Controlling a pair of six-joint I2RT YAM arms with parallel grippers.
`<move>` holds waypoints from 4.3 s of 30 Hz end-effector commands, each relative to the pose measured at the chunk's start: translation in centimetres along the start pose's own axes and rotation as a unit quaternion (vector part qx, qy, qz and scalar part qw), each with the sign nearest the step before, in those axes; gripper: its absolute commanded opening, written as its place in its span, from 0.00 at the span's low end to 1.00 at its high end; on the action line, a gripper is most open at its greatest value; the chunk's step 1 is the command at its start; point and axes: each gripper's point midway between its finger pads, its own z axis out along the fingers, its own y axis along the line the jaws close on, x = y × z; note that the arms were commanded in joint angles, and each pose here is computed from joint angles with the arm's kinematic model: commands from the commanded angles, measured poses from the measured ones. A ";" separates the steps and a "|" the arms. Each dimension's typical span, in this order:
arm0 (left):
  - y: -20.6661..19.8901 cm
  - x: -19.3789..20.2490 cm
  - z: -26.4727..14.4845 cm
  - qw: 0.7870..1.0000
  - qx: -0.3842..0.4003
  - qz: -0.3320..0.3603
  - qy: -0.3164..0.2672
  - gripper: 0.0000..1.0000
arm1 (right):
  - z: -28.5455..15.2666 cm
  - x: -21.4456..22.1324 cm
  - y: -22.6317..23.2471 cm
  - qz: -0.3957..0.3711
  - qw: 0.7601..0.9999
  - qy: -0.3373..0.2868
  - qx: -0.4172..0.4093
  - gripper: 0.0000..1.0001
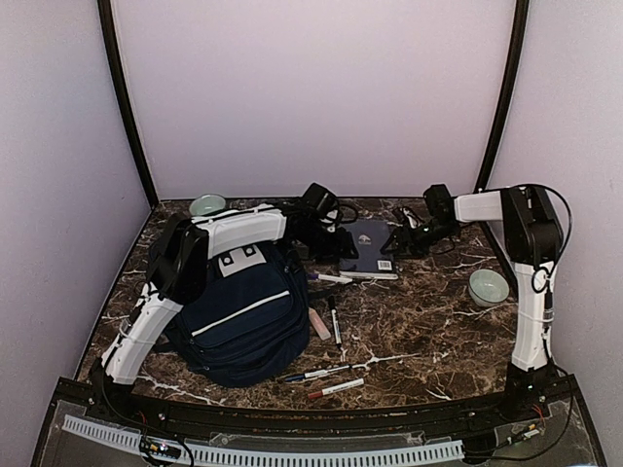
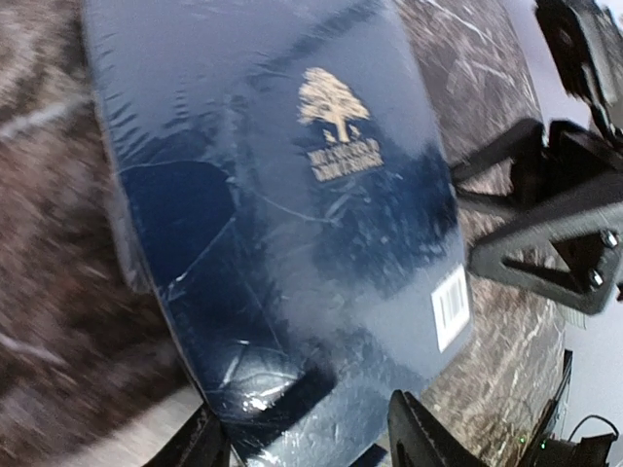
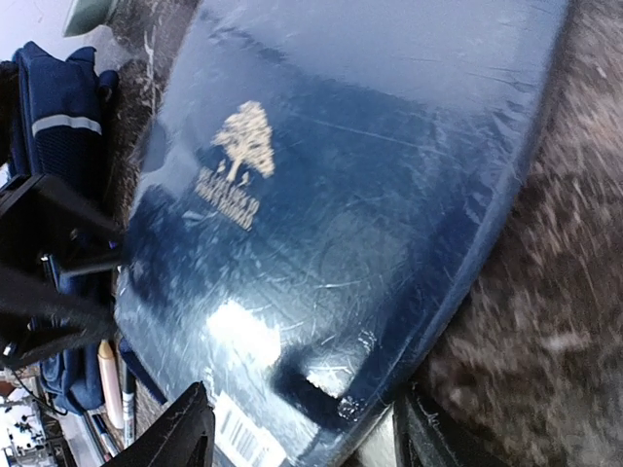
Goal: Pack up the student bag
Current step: Move the book to the center of the board, then pick up the book at the center of the board, then pass from the left arm to the right
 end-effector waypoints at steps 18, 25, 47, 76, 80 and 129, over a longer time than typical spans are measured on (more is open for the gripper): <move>-15.4 10.0 -5.7 0.990 0.110 0.079 -0.033 0.56 | -1.7 9.6 5.7 -0.043 0.995 0.077 -0.038 0.62; -11.9 13.0 -5.2 0.995 0.088 0.034 -0.045 0.57 | -0.6 13.0 5.4 -0.040 0.992 0.108 -0.047 0.60; -4.7 14.1 -4.7 0.970 0.001 -0.179 -0.167 0.68 | -0.1 14.3 4.1 -0.035 0.992 0.118 -0.035 0.60; -3.3 15.1 -4.0 0.940 0.021 -0.288 -0.182 0.87 | 0.6 15.1 4.0 -0.025 0.990 0.133 -0.044 0.59; -1.9 15.8 -3.1 0.935 0.006 -0.305 -0.180 0.88 | 0.7 15.2 4.0 -0.023 0.990 0.133 -0.047 0.59; -17.5 10.9 -22.5 0.839 0.452 0.018 -0.303 0.00 | -17.6 6.9 15.6 -0.238 0.956 -0.167 -0.040 0.93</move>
